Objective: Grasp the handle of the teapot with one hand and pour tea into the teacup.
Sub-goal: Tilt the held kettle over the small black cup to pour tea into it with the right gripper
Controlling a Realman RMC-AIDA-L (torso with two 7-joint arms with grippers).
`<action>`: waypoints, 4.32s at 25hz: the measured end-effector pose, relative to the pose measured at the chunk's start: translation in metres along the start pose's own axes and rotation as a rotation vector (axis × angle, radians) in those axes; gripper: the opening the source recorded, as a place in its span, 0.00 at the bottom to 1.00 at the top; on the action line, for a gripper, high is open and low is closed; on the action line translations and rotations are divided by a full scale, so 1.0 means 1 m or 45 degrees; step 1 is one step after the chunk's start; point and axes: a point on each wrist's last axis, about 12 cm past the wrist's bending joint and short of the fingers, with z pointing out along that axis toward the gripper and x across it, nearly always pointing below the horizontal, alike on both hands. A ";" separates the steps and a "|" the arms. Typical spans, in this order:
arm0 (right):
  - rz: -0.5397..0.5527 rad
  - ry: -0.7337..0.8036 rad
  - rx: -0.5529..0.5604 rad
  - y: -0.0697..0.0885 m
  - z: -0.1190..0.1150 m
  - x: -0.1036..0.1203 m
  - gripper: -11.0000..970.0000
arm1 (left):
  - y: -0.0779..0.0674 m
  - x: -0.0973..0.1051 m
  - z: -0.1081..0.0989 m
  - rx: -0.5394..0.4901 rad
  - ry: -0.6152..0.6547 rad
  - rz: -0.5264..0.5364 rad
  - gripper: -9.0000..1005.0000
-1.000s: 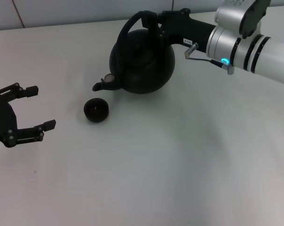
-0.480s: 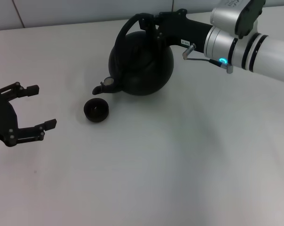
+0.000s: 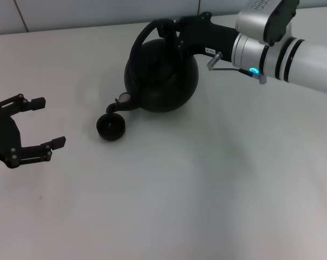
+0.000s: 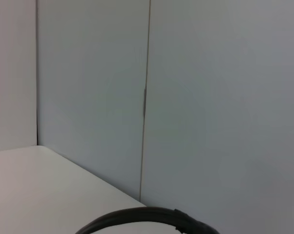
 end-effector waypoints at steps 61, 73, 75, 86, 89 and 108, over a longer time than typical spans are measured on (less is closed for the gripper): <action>-0.221 0.091 0.016 0.002 0.014 -0.013 0.13 | 0.000 0.000 0.002 -0.008 0.006 0.006 0.86; -0.248 0.071 0.017 0.003 0.009 -0.016 0.13 | 0.000 0.000 0.002 -0.008 0.006 0.006 0.86; -0.246 0.068 0.019 0.003 0.008 -0.016 0.13 | 0.000 0.000 0.002 -0.008 0.005 0.005 0.86; -0.264 0.110 -0.017 0.006 0.008 -0.016 0.12 | 0.000 -0.001 0.003 -0.006 0.002 0.004 0.86; -0.268 0.103 -0.010 0.006 0.006 -0.017 0.12 | -0.001 0.000 0.003 -0.006 0.002 0.003 0.86; -0.281 0.100 -0.005 0.005 0.004 -0.018 0.12 | -0.002 0.000 0.005 -0.004 -0.003 0.000 0.86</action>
